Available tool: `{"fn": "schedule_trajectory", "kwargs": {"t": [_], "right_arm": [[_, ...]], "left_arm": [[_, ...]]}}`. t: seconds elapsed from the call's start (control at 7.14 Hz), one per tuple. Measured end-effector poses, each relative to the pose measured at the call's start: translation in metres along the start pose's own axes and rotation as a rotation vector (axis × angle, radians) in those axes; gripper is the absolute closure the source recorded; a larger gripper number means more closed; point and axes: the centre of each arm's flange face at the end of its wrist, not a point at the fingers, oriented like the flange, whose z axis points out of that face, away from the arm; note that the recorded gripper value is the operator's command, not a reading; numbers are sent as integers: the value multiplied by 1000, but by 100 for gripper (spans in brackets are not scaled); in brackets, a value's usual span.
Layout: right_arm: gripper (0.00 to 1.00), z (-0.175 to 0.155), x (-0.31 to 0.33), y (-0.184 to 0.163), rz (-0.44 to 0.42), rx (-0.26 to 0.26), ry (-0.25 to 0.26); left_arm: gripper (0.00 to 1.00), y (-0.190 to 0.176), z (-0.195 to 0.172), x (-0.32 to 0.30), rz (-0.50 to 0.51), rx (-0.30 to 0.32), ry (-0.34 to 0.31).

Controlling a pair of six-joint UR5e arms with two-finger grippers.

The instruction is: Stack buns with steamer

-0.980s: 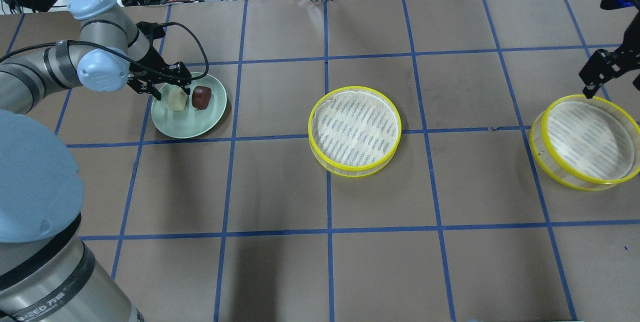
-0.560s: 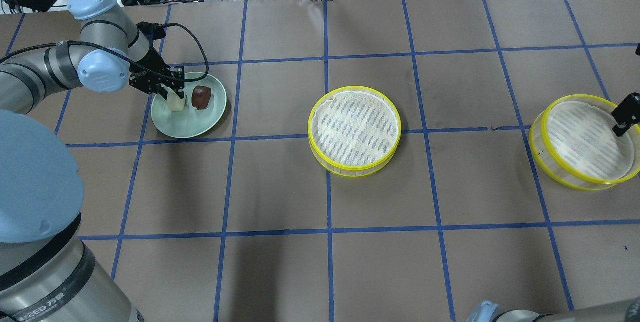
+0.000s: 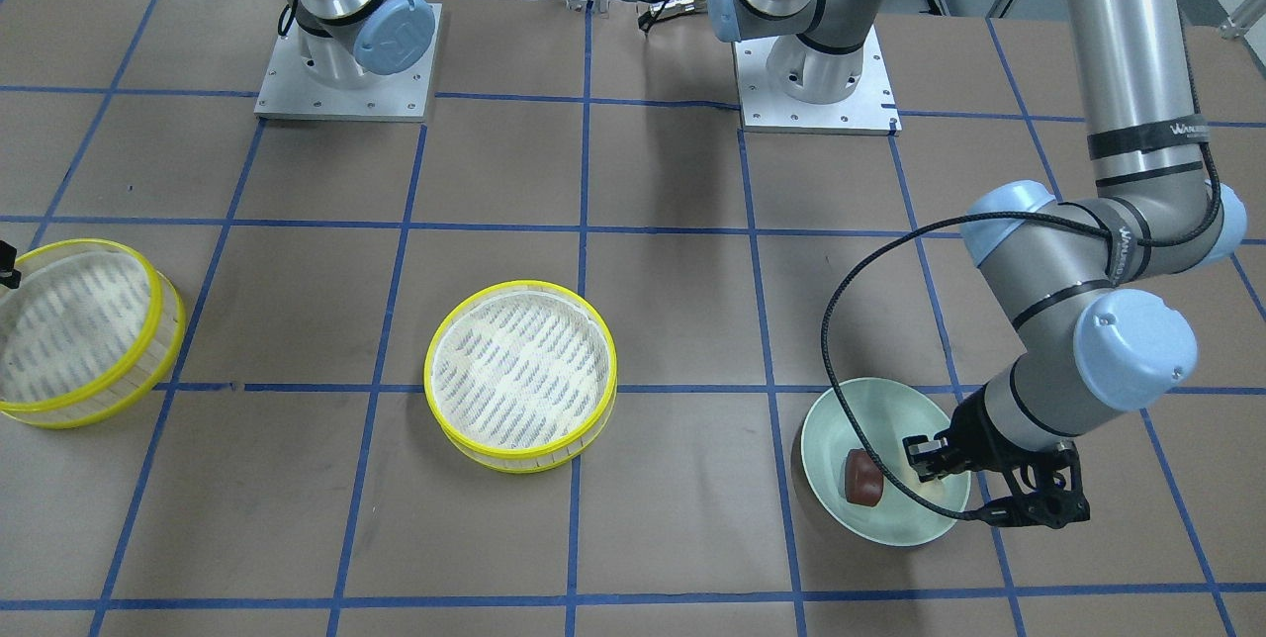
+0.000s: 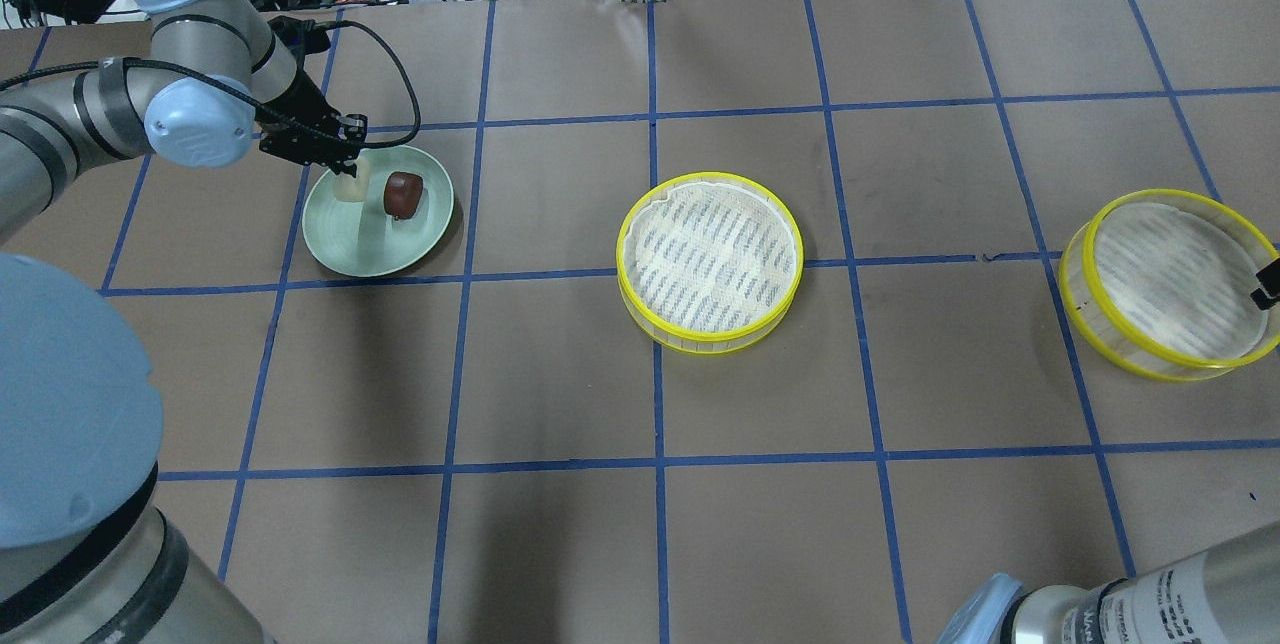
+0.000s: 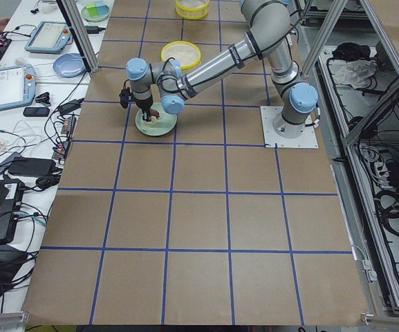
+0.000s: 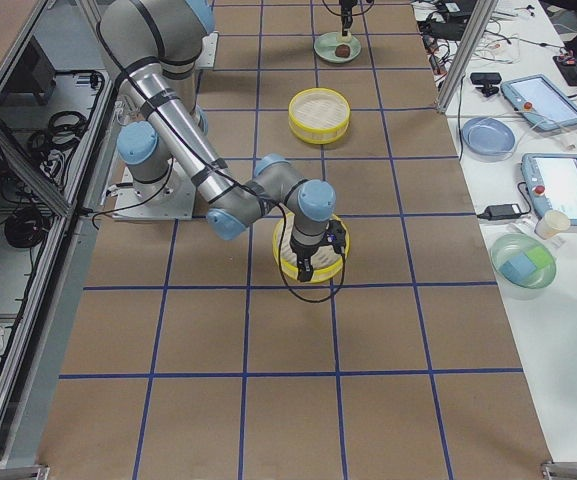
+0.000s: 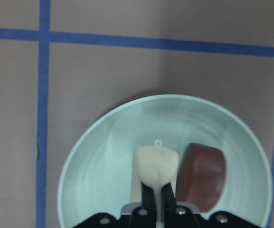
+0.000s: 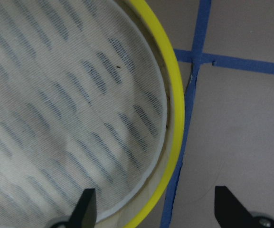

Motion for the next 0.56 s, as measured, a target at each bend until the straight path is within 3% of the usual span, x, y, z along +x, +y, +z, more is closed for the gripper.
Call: {"fn": "schedule_trajectory", "kwargs": {"t": [0.28, 0.42, 0.56], "right_arm": [[85, 7, 5, -3, -7, 28, 7], [96, 9, 6, -5, -7, 41, 0], [100, 12, 7, -7, -8, 50, -4]], "left_arm": [[100, 14, -38, 121, -9, 53, 21], [100, 34, -48, 197, -7, 67, 58], [100, 59, -55, 260, 3, 71, 90]]}}
